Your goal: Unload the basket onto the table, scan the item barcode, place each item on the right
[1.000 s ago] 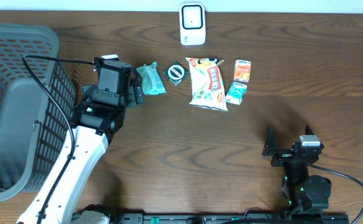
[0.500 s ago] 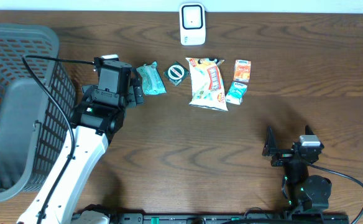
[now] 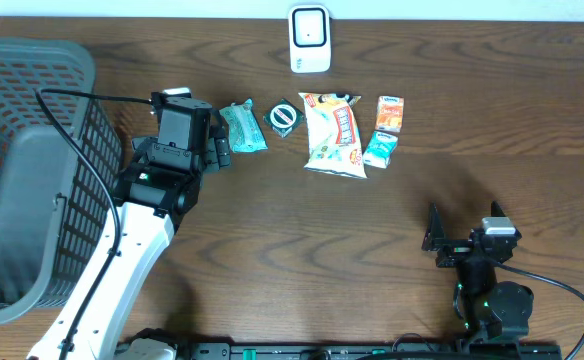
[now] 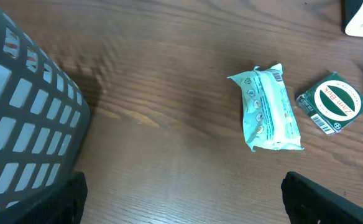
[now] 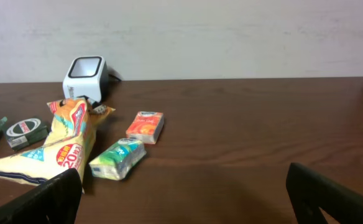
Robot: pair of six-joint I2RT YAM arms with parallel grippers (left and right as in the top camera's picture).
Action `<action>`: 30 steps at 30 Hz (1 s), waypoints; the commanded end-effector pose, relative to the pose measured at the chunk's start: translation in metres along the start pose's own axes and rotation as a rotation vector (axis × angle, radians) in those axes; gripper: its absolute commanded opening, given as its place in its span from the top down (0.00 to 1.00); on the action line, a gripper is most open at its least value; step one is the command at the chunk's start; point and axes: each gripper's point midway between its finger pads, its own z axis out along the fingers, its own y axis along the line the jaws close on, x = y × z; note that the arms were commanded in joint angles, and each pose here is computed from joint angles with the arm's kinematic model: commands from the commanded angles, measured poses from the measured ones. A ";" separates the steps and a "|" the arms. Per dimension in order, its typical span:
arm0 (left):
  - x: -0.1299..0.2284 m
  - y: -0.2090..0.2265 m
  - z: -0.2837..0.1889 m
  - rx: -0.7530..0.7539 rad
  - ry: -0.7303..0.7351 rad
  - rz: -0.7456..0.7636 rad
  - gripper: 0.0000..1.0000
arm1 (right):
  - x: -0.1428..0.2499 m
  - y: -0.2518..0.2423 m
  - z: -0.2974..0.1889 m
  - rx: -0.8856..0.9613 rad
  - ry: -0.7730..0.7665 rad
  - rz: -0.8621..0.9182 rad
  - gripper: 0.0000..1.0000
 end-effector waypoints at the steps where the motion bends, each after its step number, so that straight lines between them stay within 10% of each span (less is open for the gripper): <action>1: -0.003 0.004 -0.002 -0.016 -0.011 0.008 0.02 | 0.001 -0.001 0.000 0.005 0.002 0.007 0.01; 15: -0.003 0.004 -0.002 -0.016 -0.011 0.008 0.02 | -0.008 0.000 0.000 -0.002 -0.034 0.016 0.01; 30: -0.003 0.004 -0.002 -0.016 -0.011 0.008 0.02 | -0.054 0.078 -0.025 -0.523 -0.074 0.579 0.01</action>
